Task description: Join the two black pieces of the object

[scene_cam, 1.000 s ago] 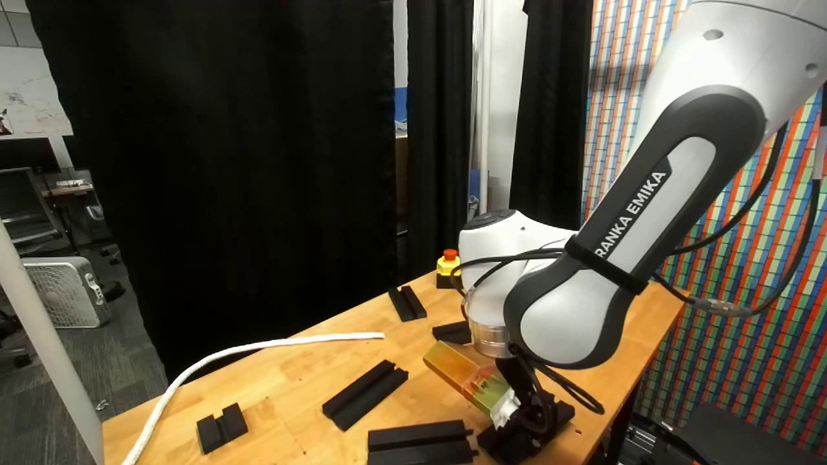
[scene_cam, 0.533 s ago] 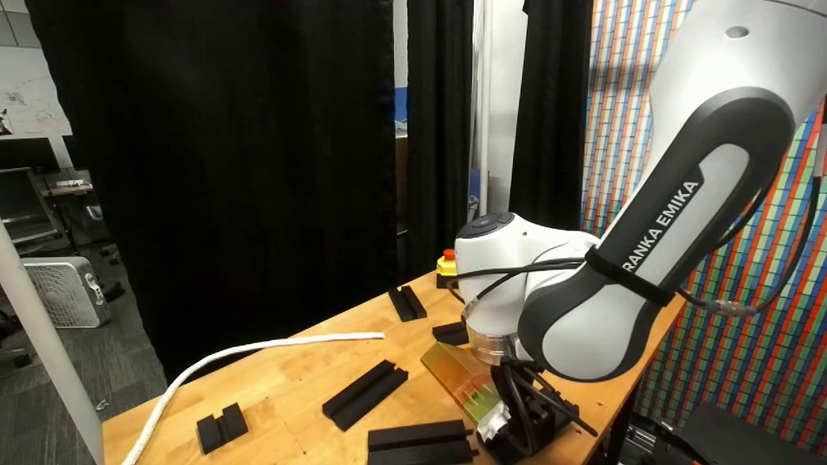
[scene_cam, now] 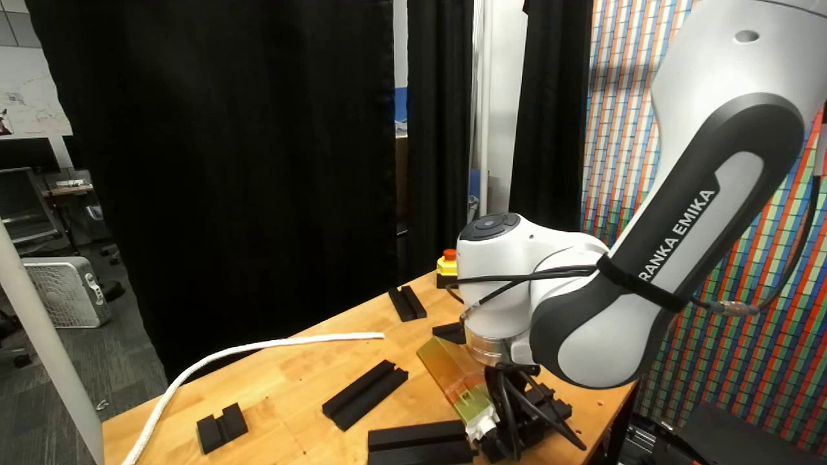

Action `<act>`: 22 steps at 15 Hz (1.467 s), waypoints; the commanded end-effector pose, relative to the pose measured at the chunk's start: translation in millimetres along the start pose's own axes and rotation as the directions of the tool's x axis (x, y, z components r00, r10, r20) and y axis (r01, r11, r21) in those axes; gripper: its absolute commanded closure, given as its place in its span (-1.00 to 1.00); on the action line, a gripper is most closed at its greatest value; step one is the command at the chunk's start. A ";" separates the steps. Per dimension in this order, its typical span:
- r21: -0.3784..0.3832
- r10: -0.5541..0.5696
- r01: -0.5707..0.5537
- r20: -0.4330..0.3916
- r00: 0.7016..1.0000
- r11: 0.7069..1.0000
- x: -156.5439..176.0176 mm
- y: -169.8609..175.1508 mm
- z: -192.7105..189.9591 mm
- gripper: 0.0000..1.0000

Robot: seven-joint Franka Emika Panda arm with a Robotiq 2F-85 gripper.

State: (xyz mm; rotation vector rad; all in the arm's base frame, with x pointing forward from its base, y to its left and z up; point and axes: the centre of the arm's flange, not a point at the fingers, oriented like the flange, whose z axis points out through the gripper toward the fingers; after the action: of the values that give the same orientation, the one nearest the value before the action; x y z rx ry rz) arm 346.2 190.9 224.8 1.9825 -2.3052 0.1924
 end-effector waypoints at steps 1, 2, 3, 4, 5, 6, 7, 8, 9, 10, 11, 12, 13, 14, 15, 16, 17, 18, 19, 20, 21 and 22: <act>0.064 0.043 -0.046 0.049 0.998 0.997 -3.0 11.2 5.4 0.09; 0.067 0.051 -0.056 0.063 0.997 0.996 -2.5 13.1 6.5 0.09; 0.071 0.059 -0.064 0.072 0.996 0.995 -2.1 14.9 7.6 0.09; 0.074 0.065 -0.071 0.080 0.995 0.995 -2.2 16.0 8.1 0.09; 0.081 0.072 -0.079 0.086 0.994 0.994 -3.5 16.1 8.7 0.09; 0.087 0.079 -0.087 0.093 0.993 0.992 -4.7 16.1 9.8 0.09; 0.093 0.084 -0.093 0.099 0.992 0.991 -5.3 16.7 11.4 0.09; 0.100 0.090 -0.100 0.106 0.990 0.990 -5.0 16.0 11.4 0.09; 0.106 0.094 -0.106 0.112 0.989 0.989 -5.4 15.1 11.7 0.09; 0.113 0.095 -0.108 0.122 0.988 0.988 -5.4 14.2 12.3 0.09; 0.116 0.093 -0.109 0.134 0.987 0.987 -5.5 12.7 11.7 0.09; 0.118 0.092 -0.108 0.137 0.986 0.987 -5.8 10.9 9.8 0.09; 0.120 0.091 -0.108 0.141 0.986 0.987 -5.8 9.9 9.3 0.09; 0.124 0.088 -0.107 0.146 0.985 0.986 -5.7 8.2 8.8 0.09; 0.125 0.087 -0.106 0.146 0.985 0.987 -5.7 7.2 8.5 0.09; 0.125 0.087 -0.106 0.147 0.985 0.987 -4.8 5.7 7.6 0.09; 0.127 0.087 -0.106 0.148 0.985 0.986 -4.1 4.9 6.5 0.09; 0.127 0.087 -0.106 0.146 0.985 0.986 -3.6 3.3 5.2 0.09; 0.127 0.087 -0.106 0.146 0.985 0.986 -3.2 1.9 4.8 0.09; 0.127 0.088 -0.107 0.147 0.985 0.986 -3.0 0.9 5.3 0.09; 0.125 0.089 -0.108 0.152 0.984 0.986 -3.3 -0.4 7.0 0.09; 0.124 0.091 -0.111 0.155 0.984 0.986 -3.4 -0.9 8.1 0.09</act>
State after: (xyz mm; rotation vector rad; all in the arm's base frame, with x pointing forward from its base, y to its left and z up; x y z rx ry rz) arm 346.3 197.9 218.4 1.9837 -2.5309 0.2148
